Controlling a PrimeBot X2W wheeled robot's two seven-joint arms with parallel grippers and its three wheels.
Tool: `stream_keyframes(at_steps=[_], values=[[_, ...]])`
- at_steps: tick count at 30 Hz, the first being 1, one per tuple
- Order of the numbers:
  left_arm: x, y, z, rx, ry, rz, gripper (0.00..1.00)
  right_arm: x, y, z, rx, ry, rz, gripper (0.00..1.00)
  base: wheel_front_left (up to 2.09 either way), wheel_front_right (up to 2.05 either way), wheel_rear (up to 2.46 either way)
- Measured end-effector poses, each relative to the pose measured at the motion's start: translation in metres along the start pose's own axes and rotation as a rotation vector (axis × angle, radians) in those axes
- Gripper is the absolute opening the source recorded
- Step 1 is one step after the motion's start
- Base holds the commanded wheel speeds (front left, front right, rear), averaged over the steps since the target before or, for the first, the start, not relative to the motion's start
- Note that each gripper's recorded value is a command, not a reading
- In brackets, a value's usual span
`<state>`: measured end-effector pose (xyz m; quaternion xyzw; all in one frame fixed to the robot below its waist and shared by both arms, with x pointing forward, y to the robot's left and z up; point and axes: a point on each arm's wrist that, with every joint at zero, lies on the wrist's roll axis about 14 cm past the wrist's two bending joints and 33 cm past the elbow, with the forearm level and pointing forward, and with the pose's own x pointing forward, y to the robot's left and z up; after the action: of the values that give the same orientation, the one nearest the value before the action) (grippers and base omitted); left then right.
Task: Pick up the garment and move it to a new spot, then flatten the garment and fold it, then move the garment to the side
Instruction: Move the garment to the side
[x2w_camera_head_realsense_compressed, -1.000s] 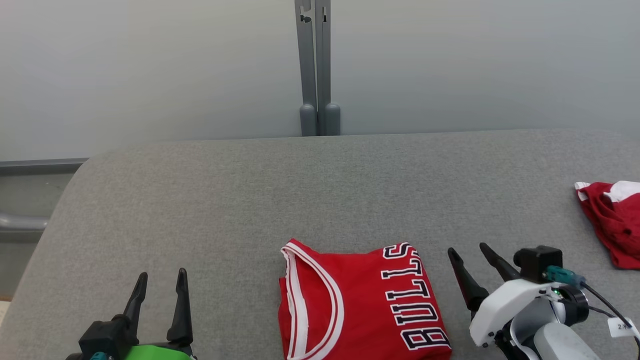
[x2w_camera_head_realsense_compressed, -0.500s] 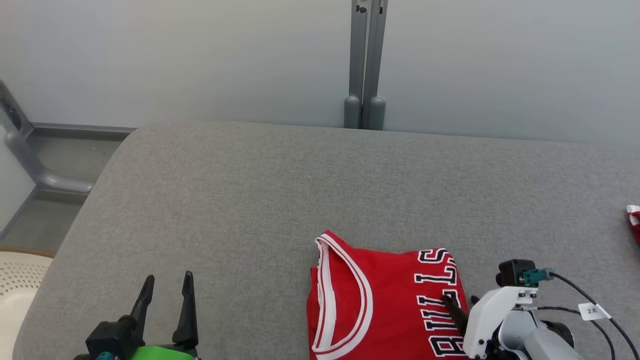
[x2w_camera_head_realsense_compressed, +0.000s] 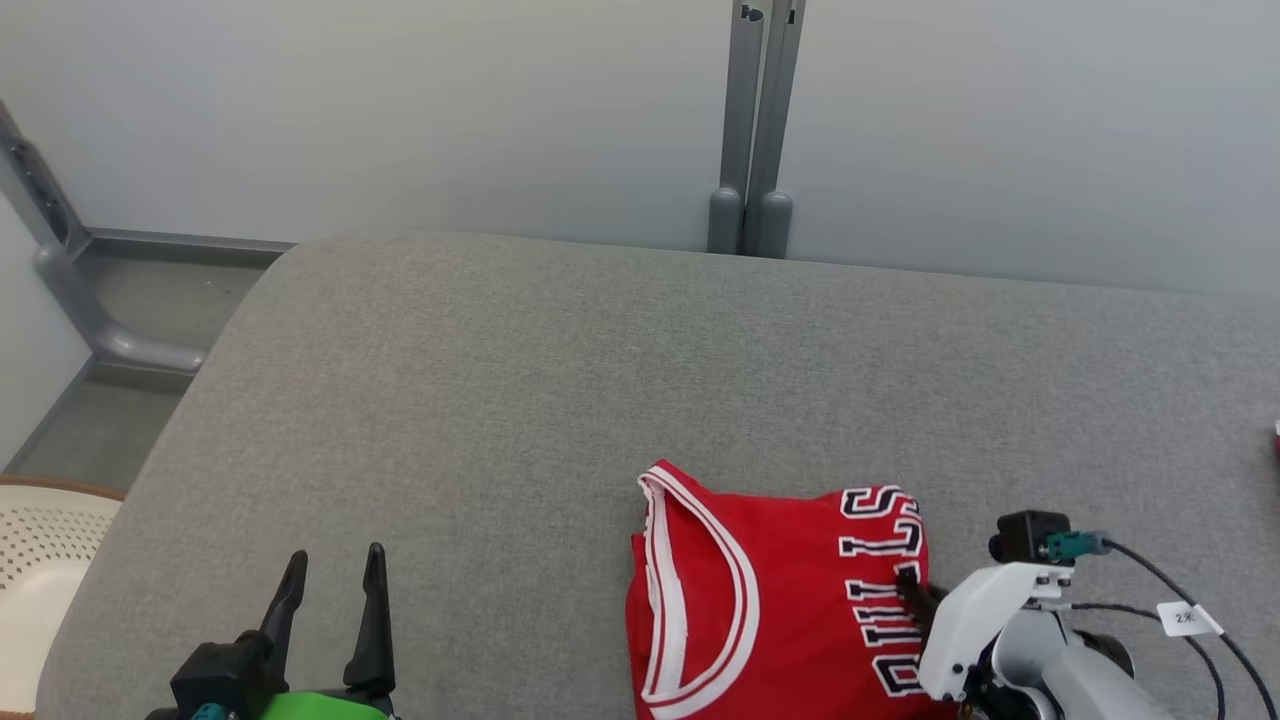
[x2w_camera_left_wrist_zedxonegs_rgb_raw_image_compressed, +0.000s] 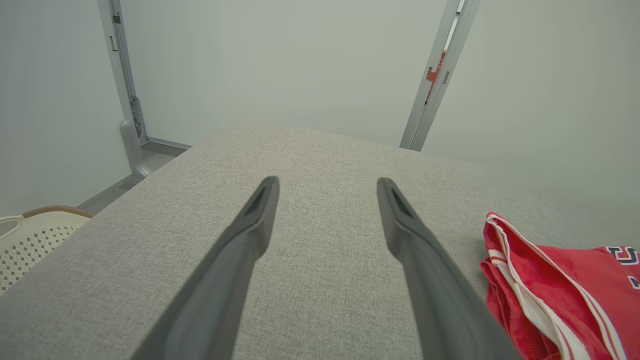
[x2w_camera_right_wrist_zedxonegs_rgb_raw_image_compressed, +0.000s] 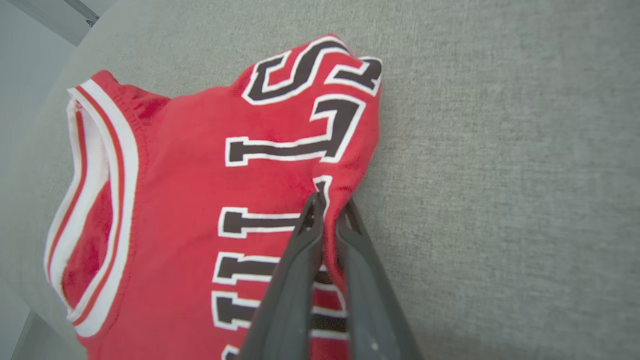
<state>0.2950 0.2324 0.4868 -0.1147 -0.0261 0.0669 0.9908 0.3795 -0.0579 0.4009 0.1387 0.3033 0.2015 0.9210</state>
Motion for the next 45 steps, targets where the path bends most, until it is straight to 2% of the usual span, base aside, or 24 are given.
stream_keyframes(at_steps=[9,17,32,40,45], values=[[0.017,-0.039,-0.004,-0.009,0.014,-0.122,1.0,-0.021,-0.026,0.055,-0.075,-0.193,-0.047,0.0,0.0,0.0,0.0],[0.038,-0.112,-0.01,-0.034,0.033,-0.334,1.0,-0.058,-0.07,0.088,-0.111,-0.294,-0.154,0.0,0.0,0.0,0.0],[0.049,-0.215,-0.034,-0.059,0.113,-0.63,1.0,-0.131,-0.142,0.083,-0.04,-0.389,-0.364,0.0,0.0,0.0,0.0],[0.049,-0.247,-0.047,-0.072,0.149,-0.718,1.0,-0.157,-0.162,0.086,-0.046,-0.428,-0.434,0.0,0.0,0.0,0.0],[0.05,-0.249,-0.057,-0.068,0.18,-0.728,1.0,-0.159,-0.169,0.105,-0.099,-0.428,-0.448,0.0,0.0,0.0,0.0]])
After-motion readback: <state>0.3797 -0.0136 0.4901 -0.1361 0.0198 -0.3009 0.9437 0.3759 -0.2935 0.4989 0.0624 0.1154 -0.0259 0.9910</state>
